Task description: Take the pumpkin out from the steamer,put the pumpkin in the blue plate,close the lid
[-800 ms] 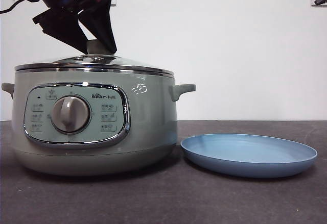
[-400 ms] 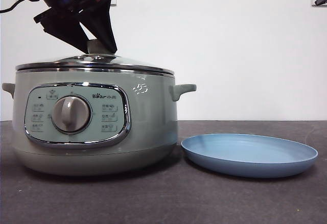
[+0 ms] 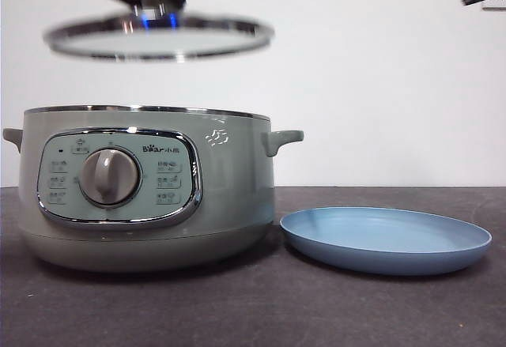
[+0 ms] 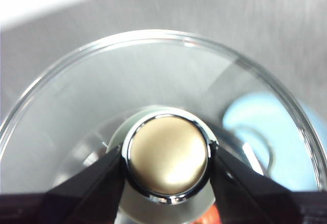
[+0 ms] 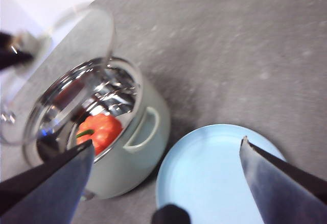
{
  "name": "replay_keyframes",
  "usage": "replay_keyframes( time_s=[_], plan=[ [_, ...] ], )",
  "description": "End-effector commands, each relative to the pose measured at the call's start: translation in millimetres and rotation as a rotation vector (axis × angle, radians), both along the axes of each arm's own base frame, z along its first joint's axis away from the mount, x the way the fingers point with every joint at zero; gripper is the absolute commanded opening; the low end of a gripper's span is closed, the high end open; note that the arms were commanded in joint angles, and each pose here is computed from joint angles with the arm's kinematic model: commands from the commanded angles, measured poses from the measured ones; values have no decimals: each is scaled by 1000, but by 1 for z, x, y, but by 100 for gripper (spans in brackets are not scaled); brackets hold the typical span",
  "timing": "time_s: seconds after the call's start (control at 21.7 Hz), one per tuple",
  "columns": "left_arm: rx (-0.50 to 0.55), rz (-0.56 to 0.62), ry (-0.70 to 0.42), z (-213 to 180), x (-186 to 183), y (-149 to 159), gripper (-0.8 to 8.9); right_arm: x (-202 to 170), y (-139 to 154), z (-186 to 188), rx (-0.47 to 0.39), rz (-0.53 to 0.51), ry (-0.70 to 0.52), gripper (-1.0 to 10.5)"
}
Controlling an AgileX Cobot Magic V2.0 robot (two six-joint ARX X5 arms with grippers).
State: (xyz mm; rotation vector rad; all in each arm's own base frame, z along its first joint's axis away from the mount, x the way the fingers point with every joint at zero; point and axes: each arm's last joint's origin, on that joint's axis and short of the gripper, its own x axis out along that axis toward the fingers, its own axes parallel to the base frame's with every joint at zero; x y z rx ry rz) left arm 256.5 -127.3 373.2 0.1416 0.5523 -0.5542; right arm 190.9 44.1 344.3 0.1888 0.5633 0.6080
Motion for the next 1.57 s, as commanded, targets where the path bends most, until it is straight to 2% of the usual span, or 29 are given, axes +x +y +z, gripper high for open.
replay_keyframes(
  time_s=[0.05, 0.37, 0.55, 0.65, 0.78, 0.92, 1.11, 1.38, 1.57],
  plan=[
    [-28, 37, -135, 30, -18, 10, -8, 9, 15, 2, -11, 66, 2, 474],
    [-3, 190, -264, 60, -63, 37, -9, 38, 68, 3, -42, 246, 62, 478],
    [43, 318, -336, 72, -90, 55, -8, 54, 106, 4, -132, 318, 85, 478],
    [60, 378, -368, 78, -103, 63, -8, 62, 129, 5, -196, 353, 106, 479],
    [89, 483, -429, 86, -129, 79, -9, 76, 177, 9, -359, 429, 145, 519],
    [111, 562, -476, 91, -148, 91, -9, 87, 220, 5, -511, 459, 177, 543],
    [112, 589, -487, 92, -159, 97, -9, 97, 264, -26, -653, 487, 166, 543],
    [138, 581, -458, 88, -160, 97, -8, 113, 292, -90, -726, 541, 258, 541],
    [137, 580, -458, 88, -160, 97, -8, 118, 297, -112, -749, 550, 298, 539]
  ],
)
